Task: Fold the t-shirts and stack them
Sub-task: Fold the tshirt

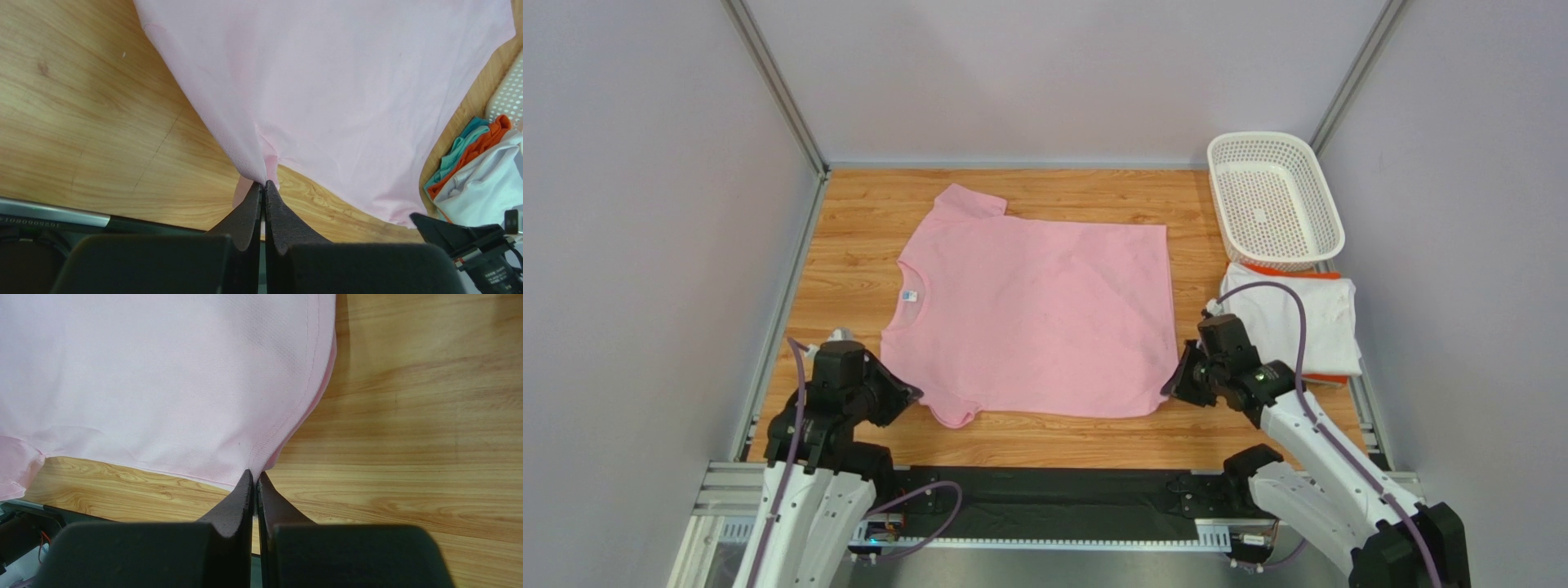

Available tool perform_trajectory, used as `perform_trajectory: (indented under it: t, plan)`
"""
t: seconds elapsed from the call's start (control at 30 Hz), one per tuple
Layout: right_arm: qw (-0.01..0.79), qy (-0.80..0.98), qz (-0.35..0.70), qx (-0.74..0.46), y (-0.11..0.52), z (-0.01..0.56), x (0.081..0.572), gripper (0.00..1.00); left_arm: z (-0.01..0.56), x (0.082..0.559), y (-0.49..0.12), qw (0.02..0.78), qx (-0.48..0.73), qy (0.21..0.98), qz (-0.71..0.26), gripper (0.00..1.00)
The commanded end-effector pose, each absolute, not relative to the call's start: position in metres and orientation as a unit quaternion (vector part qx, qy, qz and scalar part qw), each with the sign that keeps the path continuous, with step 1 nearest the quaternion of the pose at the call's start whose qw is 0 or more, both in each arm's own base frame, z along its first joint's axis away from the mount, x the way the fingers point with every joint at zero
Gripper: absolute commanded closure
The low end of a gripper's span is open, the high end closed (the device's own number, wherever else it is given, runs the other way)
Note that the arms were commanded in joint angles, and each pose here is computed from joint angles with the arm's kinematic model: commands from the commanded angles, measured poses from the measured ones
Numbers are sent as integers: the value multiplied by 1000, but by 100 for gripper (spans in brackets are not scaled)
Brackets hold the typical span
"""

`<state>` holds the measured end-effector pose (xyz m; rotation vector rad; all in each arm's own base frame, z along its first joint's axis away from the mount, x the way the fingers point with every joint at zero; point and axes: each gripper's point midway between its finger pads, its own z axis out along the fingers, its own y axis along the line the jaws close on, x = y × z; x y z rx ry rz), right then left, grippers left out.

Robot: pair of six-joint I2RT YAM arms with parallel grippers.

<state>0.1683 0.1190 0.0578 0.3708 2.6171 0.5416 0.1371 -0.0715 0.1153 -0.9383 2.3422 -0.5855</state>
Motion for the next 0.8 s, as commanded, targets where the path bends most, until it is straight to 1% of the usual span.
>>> perform_trajectory:
  t: [0.0,0.03,0.2,0.23,0.3,0.33,0.5,0.63,0.77]
  plan:
    - [264,938,187,121,119,82,193,99,147,169,-74,326,-332,852,-241,100]
    - [263,940,181,121,118,82,195,99,153,177,-75,338,-327,848,-246,100]
    - [290,934,177,110,119,100,216,99,161,202,-76,339,-317,854,-233,100]
    - [290,935,175,110,119,99,220,99,170,210,-78,354,-310,849,-241,100]
    - [296,933,175,110,119,104,227,100,172,220,-79,353,-307,850,-240,100]
    - [298,932,173,110,119,104,231,100,180,226,-80,365,-300,847,-243,100]
    - [315,925,176,117,116,115,249,100,186,247,-77,375,-296,849,-226,100]
    - [314,925,178,117,115,116,262,100,201,265,-75,402,-286,841,-223,100]
    - [315,925,179,119,112,118,273,100,202,280,-72,403,-281,846,-206,100]
